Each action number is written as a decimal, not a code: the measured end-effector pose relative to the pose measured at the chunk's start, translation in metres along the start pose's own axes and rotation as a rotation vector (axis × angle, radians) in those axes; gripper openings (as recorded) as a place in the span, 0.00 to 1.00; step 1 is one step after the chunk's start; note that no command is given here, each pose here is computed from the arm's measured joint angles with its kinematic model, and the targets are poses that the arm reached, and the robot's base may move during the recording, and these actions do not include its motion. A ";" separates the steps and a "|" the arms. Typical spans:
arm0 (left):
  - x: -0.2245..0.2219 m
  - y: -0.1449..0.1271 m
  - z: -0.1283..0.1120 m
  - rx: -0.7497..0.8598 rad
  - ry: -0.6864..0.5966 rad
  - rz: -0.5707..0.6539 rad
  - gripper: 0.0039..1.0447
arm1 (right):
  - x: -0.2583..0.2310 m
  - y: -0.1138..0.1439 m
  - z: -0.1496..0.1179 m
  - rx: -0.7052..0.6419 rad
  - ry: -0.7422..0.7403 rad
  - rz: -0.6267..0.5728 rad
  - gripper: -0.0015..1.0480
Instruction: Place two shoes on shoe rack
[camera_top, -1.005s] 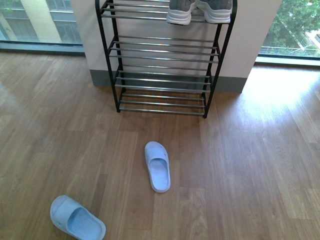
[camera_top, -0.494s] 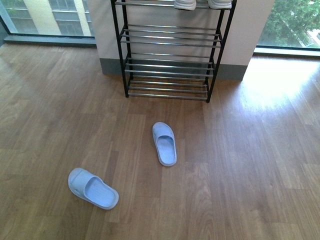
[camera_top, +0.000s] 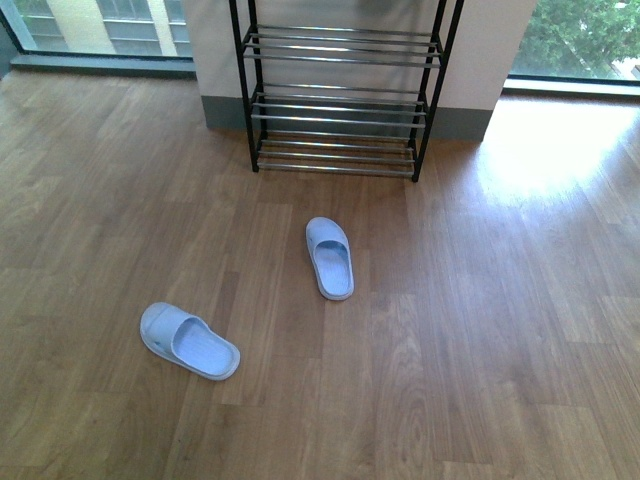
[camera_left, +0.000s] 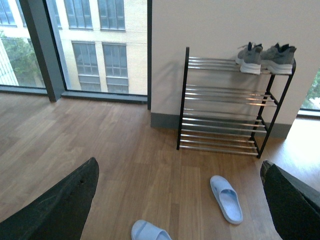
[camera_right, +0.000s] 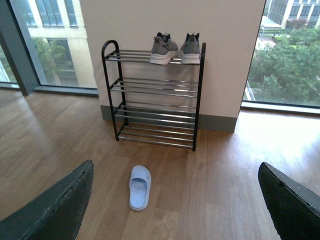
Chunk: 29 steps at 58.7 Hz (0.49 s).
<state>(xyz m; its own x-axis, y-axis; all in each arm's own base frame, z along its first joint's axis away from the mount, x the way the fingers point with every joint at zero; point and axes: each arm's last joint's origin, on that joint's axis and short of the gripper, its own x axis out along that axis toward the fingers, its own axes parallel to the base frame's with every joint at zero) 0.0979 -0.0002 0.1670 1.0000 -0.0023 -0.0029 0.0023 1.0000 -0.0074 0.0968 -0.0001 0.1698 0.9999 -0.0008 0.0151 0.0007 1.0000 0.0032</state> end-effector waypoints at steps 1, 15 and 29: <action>0.000 0.000 0.000 0.000 0.000 0.000 0.91 | 0.000 0.000 0.000 0.000 0.000 0.000 0.91; 0.000 0.000 0.000 0.000 0.000 -0.003 0.91 | 0.000 0.000 0.000 0.000 0.000 -0.006 0.91; 0.000 0.000 0.000 0.000 0.000 0.004 0.91 | 0.000 0.000 0.000 0.000 0.000 0.005 0.91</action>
<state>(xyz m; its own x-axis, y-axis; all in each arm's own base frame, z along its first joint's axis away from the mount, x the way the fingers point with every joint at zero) 0.0979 -0.0001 0.1671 1.0000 0.0015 -0.0025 -0.0015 1.0000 -0.0074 0.0968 0.0001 0.1697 0.9999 0.0046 0.0147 -0.0046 1.0000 0.0028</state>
